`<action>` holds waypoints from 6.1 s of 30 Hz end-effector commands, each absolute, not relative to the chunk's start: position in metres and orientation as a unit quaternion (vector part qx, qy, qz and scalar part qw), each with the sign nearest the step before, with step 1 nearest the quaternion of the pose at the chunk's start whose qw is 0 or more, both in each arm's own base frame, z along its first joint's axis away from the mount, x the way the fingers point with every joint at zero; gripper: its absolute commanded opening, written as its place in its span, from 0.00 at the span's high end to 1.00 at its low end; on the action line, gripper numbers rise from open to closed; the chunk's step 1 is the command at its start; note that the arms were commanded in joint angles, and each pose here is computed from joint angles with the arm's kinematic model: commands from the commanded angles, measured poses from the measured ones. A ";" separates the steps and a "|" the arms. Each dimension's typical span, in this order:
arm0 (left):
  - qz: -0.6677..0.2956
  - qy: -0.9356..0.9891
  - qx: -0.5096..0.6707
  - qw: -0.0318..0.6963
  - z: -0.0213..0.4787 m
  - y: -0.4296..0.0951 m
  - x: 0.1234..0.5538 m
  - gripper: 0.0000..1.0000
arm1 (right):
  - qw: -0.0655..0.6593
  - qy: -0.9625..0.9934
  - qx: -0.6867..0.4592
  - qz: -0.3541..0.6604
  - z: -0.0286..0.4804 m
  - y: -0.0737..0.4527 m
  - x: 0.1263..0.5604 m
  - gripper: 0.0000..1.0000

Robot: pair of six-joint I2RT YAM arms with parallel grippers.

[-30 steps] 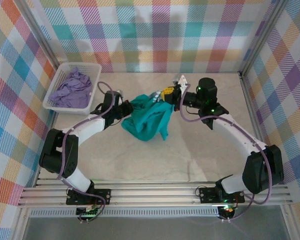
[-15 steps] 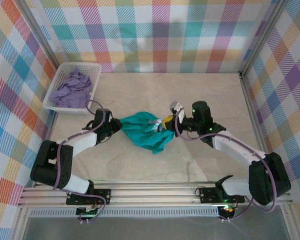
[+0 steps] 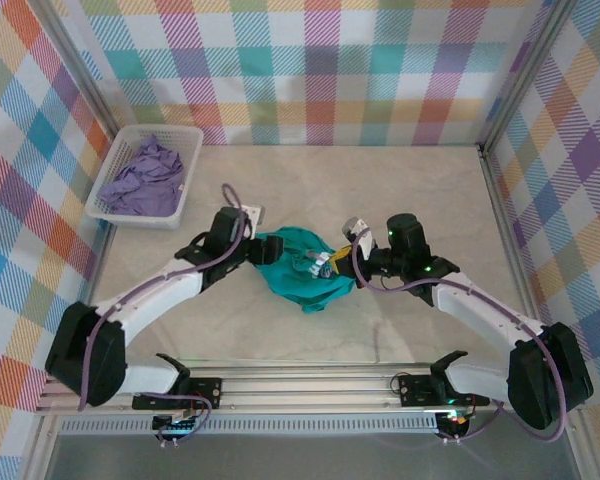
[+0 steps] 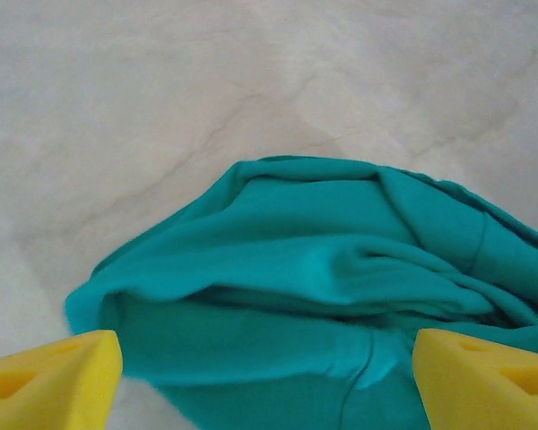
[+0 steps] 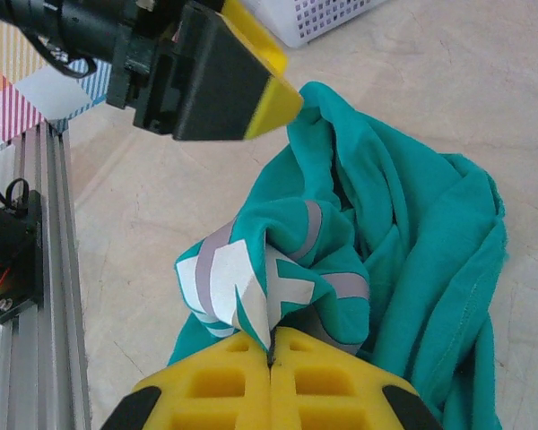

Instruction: Fold the inside-out t-shirt

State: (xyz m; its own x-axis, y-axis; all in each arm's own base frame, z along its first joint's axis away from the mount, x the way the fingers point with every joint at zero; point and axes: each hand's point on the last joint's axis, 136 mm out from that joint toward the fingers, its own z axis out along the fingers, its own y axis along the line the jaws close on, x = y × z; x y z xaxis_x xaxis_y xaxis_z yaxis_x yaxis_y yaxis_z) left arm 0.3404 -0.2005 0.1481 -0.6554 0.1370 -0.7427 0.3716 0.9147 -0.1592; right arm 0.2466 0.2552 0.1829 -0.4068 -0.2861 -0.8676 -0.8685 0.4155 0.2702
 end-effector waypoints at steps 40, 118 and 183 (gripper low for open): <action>-0.402 0.781 -0.099 0.468 0.257 -0.133 0.389 1.00 | 0.428 0.816 -0.325 0.212 0.159 0.221 0.291 0.87; -0.203 0.939 0.002 0.277 0.102 -0.168 0.254 0.28 | 0.345 0.796 -0.360 0.342 0.150 0.342 0.258 0.49; -0.397 0.772 -0.151 0.472 0.303 -0.209 0.338 1.00 | 0.326 0.861 -0.283 0.269 0.240 0.302 0.403 0.51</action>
State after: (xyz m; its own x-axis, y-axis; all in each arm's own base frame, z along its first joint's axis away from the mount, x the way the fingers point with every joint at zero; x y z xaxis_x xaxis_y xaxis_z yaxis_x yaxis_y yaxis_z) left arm 0.3314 -0.2322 0.2972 -0.5875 -0.5247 -0.6161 0.2164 0.6318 -0.7443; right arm 0.4524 0.3080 0.2051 -0.6336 -0.3456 -0.6921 -0.6359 0.7422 0.2116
